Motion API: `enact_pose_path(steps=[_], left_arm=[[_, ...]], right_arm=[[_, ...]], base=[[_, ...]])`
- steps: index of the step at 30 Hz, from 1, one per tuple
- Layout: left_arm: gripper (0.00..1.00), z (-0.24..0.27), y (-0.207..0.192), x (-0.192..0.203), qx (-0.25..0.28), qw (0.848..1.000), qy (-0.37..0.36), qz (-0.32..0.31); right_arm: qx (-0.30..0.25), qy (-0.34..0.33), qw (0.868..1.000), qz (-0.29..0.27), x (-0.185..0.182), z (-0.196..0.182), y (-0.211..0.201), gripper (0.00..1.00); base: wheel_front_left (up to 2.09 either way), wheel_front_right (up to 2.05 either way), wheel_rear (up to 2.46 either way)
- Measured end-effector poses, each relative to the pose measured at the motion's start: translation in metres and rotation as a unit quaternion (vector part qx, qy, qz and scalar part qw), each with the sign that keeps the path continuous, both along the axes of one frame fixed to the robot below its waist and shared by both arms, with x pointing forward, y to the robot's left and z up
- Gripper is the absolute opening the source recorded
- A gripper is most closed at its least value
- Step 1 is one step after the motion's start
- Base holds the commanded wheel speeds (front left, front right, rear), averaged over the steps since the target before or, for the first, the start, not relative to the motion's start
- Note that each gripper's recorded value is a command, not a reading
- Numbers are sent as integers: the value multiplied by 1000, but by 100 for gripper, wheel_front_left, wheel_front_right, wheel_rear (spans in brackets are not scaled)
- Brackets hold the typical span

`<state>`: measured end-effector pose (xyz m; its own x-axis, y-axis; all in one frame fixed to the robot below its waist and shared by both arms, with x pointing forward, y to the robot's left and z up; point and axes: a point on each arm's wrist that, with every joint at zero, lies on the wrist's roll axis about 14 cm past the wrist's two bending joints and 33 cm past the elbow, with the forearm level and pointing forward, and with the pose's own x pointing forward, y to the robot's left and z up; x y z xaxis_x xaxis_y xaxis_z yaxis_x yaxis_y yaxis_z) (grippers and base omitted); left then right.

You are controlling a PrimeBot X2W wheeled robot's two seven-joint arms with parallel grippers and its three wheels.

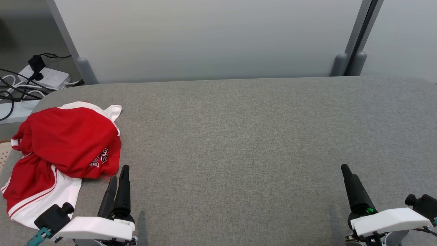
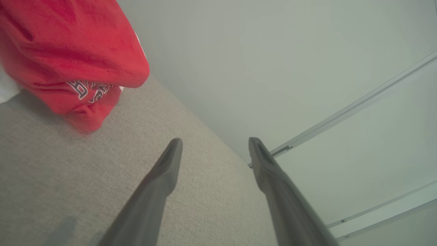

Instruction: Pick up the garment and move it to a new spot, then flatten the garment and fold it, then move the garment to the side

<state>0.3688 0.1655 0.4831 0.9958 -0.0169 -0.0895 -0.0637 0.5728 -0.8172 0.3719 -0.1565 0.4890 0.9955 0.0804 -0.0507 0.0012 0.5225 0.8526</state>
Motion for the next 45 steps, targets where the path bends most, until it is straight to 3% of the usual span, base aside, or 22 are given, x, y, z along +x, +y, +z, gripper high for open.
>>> enact_pose_path(steps=[23, 45], left_arm=[[100, 21, -5, 2, 134, 990, -41, 0], [100, 41, -11, 5, 255, 963, -88, 0]], right_arm=[[-132, -60, 989, 28, 3, 23, 17, 100], [-260, -113, 959, 18, 1, 42, 10, 100]], base=[[0, 0, 0], [0, 0, 0]])
